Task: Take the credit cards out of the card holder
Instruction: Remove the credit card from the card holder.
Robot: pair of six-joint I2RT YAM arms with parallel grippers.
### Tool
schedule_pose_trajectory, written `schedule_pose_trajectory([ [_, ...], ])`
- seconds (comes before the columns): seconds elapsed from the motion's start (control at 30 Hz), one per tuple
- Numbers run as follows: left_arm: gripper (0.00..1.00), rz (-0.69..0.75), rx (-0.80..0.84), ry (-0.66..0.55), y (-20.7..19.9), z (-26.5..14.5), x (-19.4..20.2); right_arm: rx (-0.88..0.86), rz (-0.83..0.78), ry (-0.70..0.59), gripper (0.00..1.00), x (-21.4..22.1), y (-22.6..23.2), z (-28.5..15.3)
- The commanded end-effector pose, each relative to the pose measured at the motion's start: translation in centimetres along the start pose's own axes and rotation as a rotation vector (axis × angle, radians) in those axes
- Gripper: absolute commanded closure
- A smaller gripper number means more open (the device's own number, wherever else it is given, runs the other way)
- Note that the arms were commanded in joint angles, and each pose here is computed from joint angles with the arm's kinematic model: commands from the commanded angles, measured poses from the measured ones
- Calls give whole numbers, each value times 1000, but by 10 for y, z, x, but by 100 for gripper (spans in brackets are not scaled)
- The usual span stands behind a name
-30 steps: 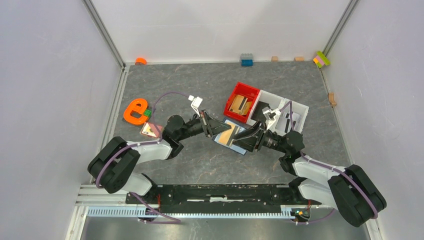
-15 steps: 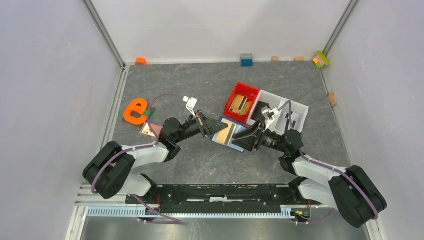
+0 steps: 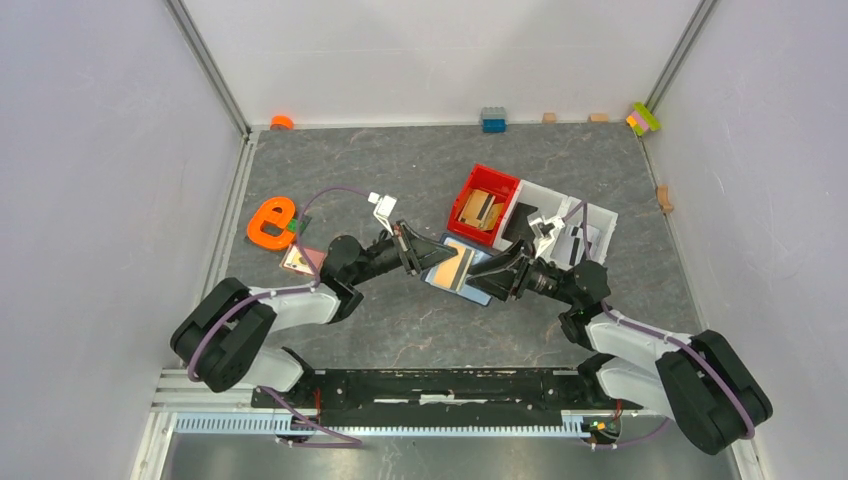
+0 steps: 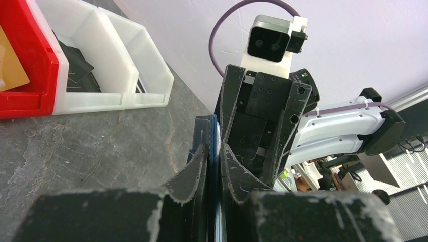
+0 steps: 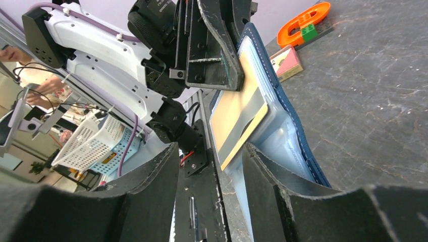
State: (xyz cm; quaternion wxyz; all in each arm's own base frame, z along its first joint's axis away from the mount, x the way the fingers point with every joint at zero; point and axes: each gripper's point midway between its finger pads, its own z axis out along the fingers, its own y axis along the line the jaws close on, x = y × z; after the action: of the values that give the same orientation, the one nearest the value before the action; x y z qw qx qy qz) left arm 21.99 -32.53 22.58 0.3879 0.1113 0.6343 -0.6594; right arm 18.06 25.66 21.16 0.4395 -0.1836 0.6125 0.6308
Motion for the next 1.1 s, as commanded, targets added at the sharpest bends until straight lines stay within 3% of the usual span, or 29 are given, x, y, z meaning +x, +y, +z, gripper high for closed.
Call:
schedule_pose_trajectory([
  [0.0,94,33,124,-11,-31,7,-12,-96,-20,-29,46,-9,21,0],
  [0.9,94,28,221,59,-46,29,25,-58,49,-98,49,-13,14,-4],
  [1.07,89,39,182,61,-40,30,25,-131,14,-199,55,-31,36,-21],
])
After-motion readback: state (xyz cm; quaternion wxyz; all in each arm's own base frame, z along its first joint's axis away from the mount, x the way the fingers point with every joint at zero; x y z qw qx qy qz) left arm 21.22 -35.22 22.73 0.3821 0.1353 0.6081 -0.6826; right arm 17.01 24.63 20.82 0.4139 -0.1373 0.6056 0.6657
